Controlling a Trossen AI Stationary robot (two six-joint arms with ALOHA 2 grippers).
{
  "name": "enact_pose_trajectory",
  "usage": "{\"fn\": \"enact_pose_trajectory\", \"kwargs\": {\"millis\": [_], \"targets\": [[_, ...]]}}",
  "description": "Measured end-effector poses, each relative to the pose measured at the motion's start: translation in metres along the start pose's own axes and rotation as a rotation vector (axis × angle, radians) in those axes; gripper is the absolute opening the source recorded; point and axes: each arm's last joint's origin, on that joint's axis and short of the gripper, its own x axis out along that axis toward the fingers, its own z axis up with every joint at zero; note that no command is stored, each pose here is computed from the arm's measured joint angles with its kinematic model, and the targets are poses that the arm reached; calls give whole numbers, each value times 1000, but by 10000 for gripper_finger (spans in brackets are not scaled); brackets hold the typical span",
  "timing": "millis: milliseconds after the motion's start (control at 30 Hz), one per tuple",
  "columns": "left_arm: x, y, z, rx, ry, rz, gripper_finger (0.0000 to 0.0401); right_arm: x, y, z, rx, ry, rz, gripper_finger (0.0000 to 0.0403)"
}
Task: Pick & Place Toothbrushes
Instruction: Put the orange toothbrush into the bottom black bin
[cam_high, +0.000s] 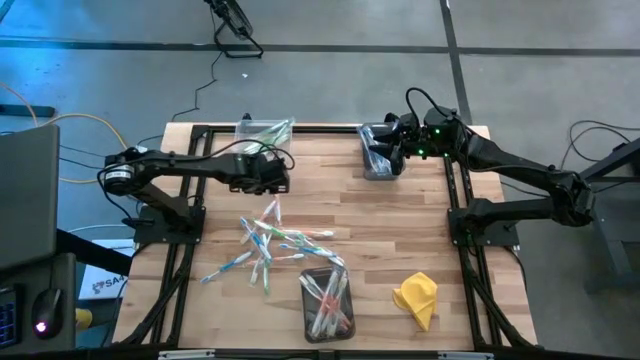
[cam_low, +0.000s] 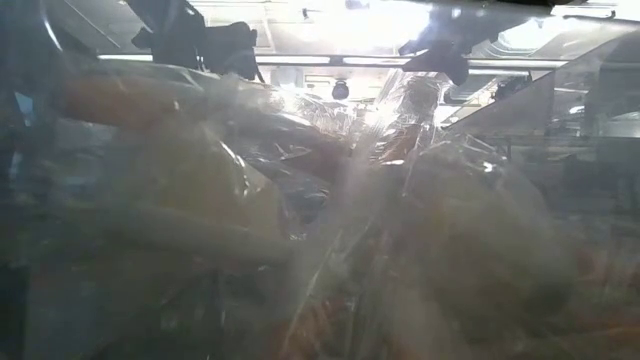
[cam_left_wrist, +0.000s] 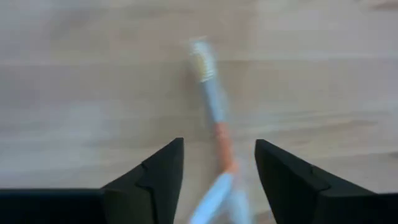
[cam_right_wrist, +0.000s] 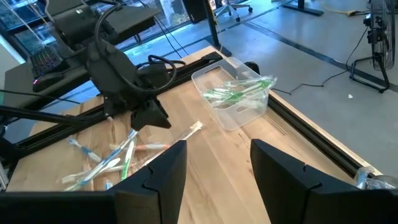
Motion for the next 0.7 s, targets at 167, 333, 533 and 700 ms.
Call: {"fn": "enact_pose_trajectory", "kwargs": {"millis": [167,333,533,700], "targets": [[11,-4,9,-43,-34,-42,205,0,0,0,0,0,0,171],[27,-1,17,-44,-30,21,195,0,0,0,0,0,0,171],[45,-3,19,-53,-23,52,191,0,0,0,0,0,-1,171],[55,-6,17,-49,-17,56,191,0,0,0,1,1,-1,171]]}}
